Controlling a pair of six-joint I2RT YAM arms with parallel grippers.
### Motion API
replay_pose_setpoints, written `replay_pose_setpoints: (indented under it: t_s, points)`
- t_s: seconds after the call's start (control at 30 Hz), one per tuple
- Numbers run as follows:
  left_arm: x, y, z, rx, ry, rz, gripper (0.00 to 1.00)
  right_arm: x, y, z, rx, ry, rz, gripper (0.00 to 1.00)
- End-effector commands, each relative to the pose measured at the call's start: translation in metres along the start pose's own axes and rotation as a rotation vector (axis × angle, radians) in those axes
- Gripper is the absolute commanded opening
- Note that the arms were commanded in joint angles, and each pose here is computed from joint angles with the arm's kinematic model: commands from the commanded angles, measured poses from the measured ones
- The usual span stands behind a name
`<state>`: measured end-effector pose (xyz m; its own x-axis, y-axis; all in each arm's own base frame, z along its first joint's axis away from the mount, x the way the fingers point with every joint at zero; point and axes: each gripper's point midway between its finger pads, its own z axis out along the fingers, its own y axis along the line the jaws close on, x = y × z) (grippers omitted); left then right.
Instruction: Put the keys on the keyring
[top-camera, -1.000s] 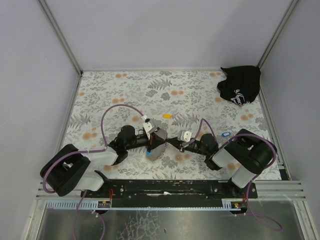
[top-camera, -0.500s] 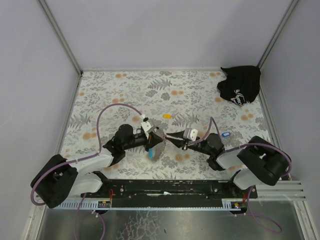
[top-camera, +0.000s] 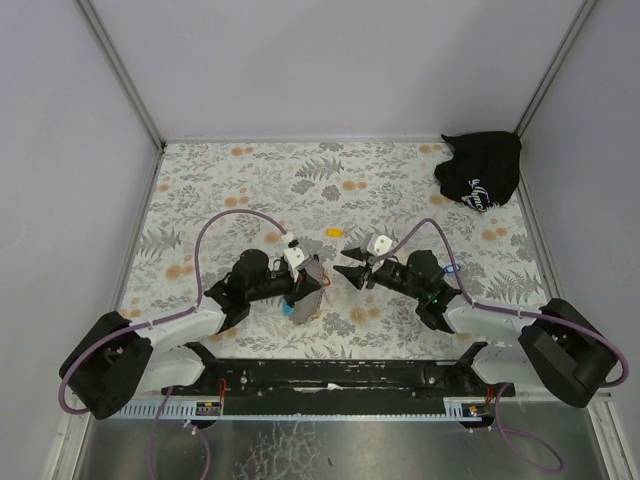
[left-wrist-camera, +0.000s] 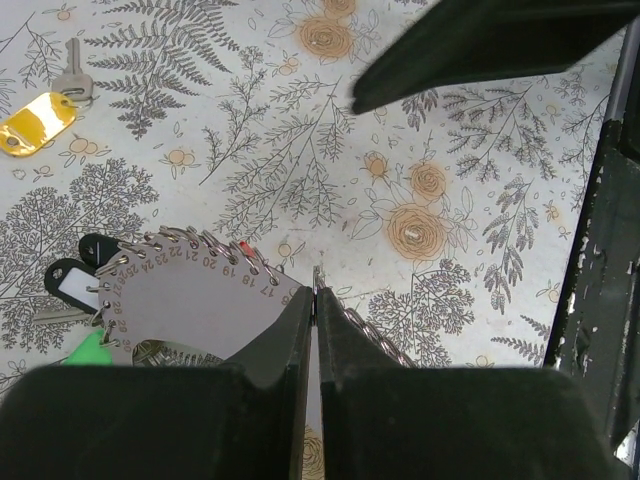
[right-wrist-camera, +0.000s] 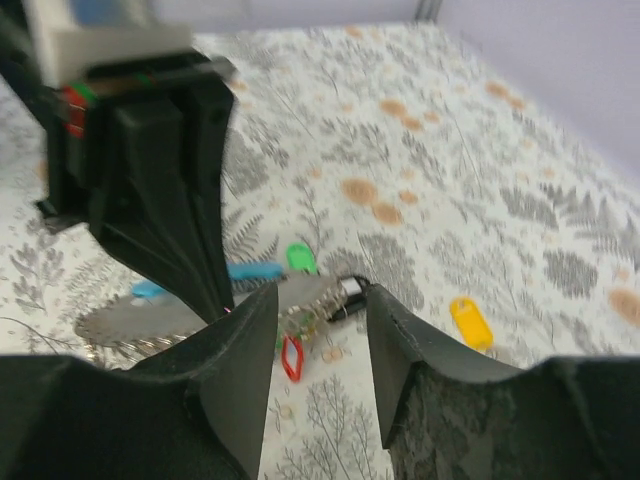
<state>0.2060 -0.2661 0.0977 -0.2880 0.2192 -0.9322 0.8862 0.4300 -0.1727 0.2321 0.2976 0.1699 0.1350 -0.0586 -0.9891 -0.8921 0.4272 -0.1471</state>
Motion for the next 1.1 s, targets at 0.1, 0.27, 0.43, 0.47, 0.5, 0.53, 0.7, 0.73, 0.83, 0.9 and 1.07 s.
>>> replay_pose_setpoints:
  t_s: [0.1,0.27,0.43,0.47,0.5,0.53,0.7,0.73,0.83,0.9,1.07]
  points:
    - [-0.023,0.005,-0.002,-0.032,-0.069,0.070,0.00,0.022,-0.063,0.015,0.235,0.252,0.114,0.56]
    - [-0.020,0.011,0.000,-0.059,-0.055,0.068,0.00,0.054,-0.094,0.028,0.289,0.386,0.201,0.58]
    - [-0.021,0.014,-0.003,-0.085,-0.067,0.073,0.00,0.083,-0.118,0.043,0.290,0.498,0.290,0.58]
    - [-0.021,0.016,-0.003,-0.094,-0.068,0.073,0.00,0.096,-0.120,0.046,0.290,0.530,0.308,0.57]
    - [-0.020,0.017,-0.004,-0.101,-0.068,0.072,0.00,0.102,-0.123,0.048,0.292,0.544,0.318,0.56]
    - [-0.021,0.018,-0.003,-0.107,-0.069,0.071,0.00,0.108,-0.126,0.051,0.295,0.558,0.319,0.55]
    - [-0.021,0.023,-0.003,-0.132,-0.069,0.067,0.00,0.130,-0.138,0.065,0.300,0.617,0.314,0.49]
    - [-0.021,0.023,-0.003,-0.134,-0.068,0.067,0.00,0.135,-0.138,0.067,0.296,0.632,0.317,0.48]
    - [-0.021,0.024,-0.003,-0.139,-0.067,0.067,0.00,0.145,-0.139,0.074,0.284,0.652,0.328,0.46]
    - [-0.021,0.025,-0.002,-0.140,-0.065,0.066,0.00,0.149,-0.140,0.077,0.282,0.654,0.333,0.46]
    - [-0.020,0.025,-0.001,-0.134,-0.060,0.065,0.00,0.166,-0.144,0.077,0.304,0.714,0.344,0.45]
